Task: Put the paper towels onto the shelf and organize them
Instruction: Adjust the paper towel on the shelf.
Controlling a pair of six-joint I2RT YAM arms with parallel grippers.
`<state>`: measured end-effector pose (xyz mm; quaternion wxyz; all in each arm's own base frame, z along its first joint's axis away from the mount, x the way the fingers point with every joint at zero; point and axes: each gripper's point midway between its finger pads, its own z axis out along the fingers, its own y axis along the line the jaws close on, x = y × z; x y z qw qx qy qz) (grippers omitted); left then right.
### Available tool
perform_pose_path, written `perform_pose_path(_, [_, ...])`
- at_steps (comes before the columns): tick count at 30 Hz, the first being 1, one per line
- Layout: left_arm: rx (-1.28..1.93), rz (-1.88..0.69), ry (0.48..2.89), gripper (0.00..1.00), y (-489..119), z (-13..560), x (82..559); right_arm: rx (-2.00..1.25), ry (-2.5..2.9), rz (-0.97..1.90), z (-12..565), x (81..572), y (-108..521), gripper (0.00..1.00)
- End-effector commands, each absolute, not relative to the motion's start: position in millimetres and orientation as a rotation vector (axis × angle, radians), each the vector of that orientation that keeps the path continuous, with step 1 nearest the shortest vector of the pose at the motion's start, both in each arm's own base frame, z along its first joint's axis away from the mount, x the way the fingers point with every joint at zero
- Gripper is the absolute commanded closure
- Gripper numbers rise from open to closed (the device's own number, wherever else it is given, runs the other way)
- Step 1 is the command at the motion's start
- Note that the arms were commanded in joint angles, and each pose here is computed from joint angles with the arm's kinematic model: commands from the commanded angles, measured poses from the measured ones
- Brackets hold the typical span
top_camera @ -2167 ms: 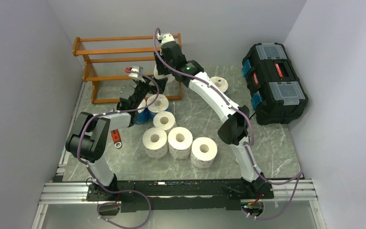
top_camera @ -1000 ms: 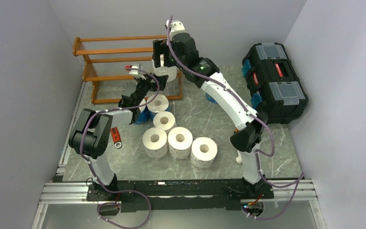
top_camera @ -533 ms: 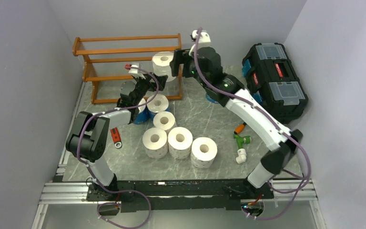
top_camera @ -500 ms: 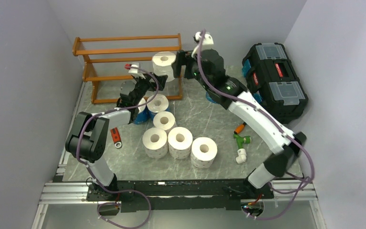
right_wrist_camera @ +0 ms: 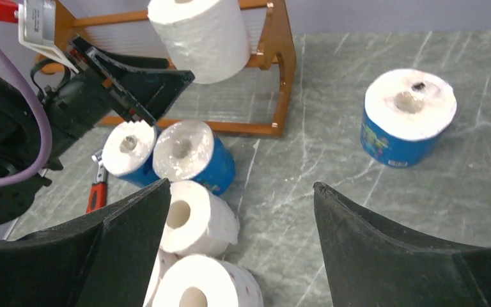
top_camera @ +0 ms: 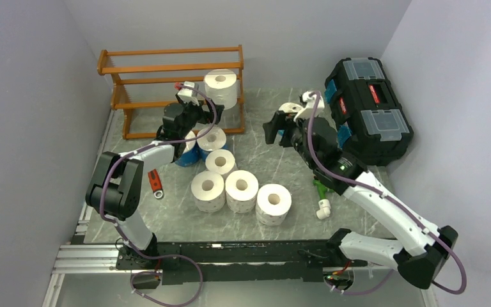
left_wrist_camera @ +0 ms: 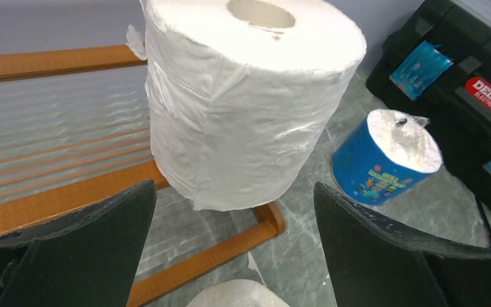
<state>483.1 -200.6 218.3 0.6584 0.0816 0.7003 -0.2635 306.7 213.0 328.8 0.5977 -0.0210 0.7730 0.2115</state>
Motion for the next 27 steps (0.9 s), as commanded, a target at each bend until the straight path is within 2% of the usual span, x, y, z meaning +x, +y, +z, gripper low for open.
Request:
perform_pose_path(1, [0.220, -0.567, 1.530, 0.01, -200.7, 243.5, 485.9, 0.013, 1.772, 0.502, 324.5, 294.7, 196.0, 0.16])
perform_pose_path(12, [0.229, -0.622, 1.513, 0.02, -212.1, 247.2, 495.9, 0.020, 1.844, 0.472, 274.5, 272.2, 175.7, 0.16])
perform_pose_path(27, [0.210, -0.603, 1.529, 0.06, -216.0, 237.5, 521.2, 0.027, 1.864, 0.434, 250.8, 262.3, 161.5, 0.16])
